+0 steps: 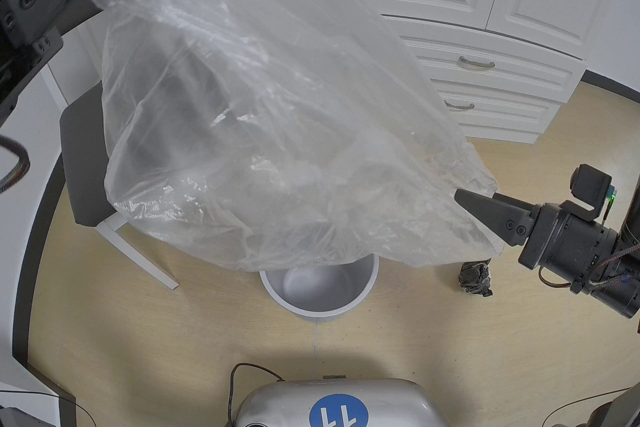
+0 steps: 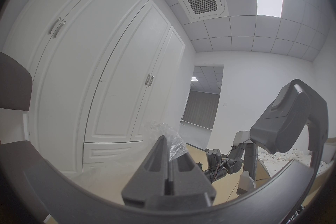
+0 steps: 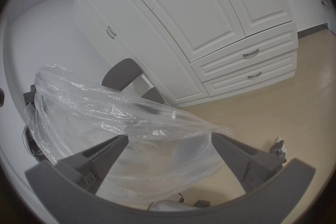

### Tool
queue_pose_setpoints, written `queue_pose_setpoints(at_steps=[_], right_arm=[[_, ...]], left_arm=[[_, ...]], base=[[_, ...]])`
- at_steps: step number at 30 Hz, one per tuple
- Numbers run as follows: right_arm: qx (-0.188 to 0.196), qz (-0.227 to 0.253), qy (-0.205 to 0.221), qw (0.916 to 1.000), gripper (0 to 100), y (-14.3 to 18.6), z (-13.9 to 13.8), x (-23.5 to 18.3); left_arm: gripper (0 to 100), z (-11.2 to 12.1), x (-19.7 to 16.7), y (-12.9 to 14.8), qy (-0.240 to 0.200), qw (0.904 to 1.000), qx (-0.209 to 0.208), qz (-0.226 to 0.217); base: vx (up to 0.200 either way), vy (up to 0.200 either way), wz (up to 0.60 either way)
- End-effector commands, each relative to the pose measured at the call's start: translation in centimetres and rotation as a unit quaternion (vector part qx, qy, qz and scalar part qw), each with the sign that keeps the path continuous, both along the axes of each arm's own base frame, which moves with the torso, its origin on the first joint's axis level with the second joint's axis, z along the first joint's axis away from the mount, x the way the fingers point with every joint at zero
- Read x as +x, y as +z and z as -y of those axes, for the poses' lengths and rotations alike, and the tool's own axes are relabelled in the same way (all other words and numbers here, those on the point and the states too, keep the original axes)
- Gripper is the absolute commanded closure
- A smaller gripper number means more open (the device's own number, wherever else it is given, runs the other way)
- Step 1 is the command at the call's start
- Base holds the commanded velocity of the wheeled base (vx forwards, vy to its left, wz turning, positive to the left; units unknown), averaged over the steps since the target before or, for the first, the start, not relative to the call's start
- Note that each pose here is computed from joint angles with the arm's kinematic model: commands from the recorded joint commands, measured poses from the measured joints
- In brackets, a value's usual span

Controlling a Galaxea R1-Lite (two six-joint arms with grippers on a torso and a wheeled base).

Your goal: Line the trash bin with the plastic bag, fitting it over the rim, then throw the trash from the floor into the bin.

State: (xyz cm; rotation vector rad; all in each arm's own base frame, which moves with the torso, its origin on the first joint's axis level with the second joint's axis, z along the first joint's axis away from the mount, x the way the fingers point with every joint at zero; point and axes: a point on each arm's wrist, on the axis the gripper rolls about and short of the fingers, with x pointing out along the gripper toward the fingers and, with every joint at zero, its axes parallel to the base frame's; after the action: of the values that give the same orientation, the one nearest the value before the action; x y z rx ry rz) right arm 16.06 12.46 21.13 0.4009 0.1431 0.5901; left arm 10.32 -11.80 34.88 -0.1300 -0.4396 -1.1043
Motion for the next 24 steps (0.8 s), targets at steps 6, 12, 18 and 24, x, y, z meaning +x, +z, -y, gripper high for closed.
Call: queue_pose_setpoints(at_steps=[6, 12, 18, 24], right_arm=[[0.001, 0.002, 0.018, 0.9998, 0, 1.4, 1.3, -1.6], [-0.036, -0.044, 0.030, 0.9980, 0, -0.4, 1.1, -1.1], [-0.076, -0.111, 0.091, 0.9868, 0, -3.0, -0.2, -0.7], [-0.072, -0.131, 0.097, 0.9840, 0, -3.9, -1.3, -0.1]], left_arm=[[100, 0.9, 0.9, -0.2, 0.002, 1.0000, 0.008, -0.006], [100, 1.2, 1.2, 0.2, 0.001, 1.0000, -0.003, 0.003], [100, 1.4, 1.1, 0.3, -0.003, 1.0000, -0.004, 0.004], [100, 1.3, 0.5, 0.5, -0.016, 0.9998, -0.008, 0.008]], base=[[0.000, 0.000, 0.00], [0.000, 0.000, 0.00], [0.000, 0.000, 0.00], [0.000, 0.000, 0.00]])
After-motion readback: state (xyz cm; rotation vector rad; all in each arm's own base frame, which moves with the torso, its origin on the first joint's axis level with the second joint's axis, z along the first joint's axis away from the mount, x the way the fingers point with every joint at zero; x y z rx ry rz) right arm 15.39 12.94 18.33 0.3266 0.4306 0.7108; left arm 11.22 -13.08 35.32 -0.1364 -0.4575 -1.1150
